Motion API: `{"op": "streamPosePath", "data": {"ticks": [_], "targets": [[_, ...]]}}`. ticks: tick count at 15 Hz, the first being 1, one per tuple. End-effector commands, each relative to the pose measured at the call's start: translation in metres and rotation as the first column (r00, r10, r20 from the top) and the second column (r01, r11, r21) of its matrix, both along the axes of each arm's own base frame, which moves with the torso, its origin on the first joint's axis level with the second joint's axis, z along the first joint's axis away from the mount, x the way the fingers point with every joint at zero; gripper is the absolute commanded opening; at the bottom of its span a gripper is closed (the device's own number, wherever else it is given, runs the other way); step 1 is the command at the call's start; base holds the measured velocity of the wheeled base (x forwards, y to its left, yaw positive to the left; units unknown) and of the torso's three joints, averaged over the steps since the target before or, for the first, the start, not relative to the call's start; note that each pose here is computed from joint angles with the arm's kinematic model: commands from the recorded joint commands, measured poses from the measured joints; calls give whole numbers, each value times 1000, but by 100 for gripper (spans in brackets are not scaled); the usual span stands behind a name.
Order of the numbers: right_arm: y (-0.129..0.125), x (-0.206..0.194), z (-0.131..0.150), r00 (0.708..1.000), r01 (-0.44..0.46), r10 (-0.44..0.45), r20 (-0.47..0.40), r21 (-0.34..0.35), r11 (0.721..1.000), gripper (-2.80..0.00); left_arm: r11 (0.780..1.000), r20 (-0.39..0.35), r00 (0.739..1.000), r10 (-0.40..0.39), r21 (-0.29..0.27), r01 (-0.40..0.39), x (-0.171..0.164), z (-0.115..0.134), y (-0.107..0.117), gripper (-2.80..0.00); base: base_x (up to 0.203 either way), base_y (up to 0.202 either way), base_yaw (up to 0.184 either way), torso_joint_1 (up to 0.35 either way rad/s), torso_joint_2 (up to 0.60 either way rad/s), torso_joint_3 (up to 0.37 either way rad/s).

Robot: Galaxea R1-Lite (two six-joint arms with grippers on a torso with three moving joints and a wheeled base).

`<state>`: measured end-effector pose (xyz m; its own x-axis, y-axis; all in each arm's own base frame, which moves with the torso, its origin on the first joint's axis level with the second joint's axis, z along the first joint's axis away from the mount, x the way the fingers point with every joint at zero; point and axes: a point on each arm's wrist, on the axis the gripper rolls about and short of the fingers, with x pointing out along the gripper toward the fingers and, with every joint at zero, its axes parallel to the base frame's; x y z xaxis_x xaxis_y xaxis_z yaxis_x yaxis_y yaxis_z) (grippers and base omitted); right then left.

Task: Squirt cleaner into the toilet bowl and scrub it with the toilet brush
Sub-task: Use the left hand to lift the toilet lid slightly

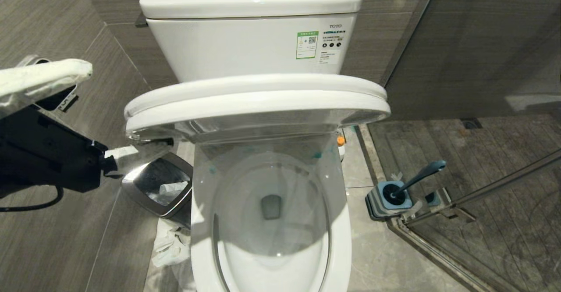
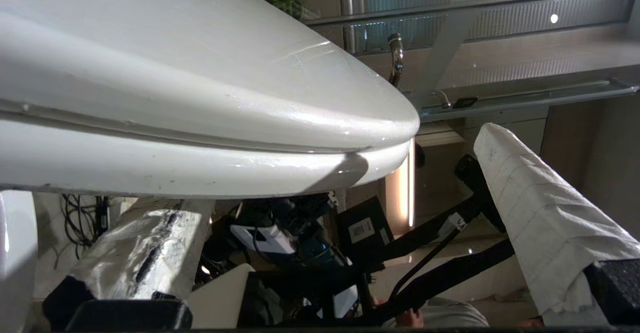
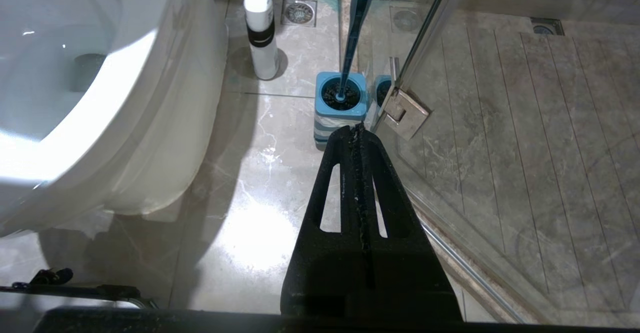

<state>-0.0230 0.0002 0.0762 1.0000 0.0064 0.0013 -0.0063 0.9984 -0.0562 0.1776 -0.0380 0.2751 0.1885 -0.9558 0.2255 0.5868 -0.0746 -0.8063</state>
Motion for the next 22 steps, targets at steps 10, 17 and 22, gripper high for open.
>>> {"op": "streamPosePath", "data": {"ticks": [10, 17, 22], "targets": [[0, 0, 0, 1000, 0, 0, -1, -1, 1000, -280, 999, 112, 993, 37, -27, -34, 29, 32, 2, 0, 0, 0, 0, 0, 0, 0], [0, 0, 0, 1000, 0, 0, -1, -1, 1000, -280, 994, 195, 975, 104, -58, -94, 62, 47, 6, 0, 0, 0, 0, 0, 0, 0], [0, 0, 0, 1000, 0, 0, -1, -1, 1000, -280, 992, 257, 958, 123, -59, -112, 86, 52, 5, 0, 0, 0, 0, 0, 0, 0]]}}
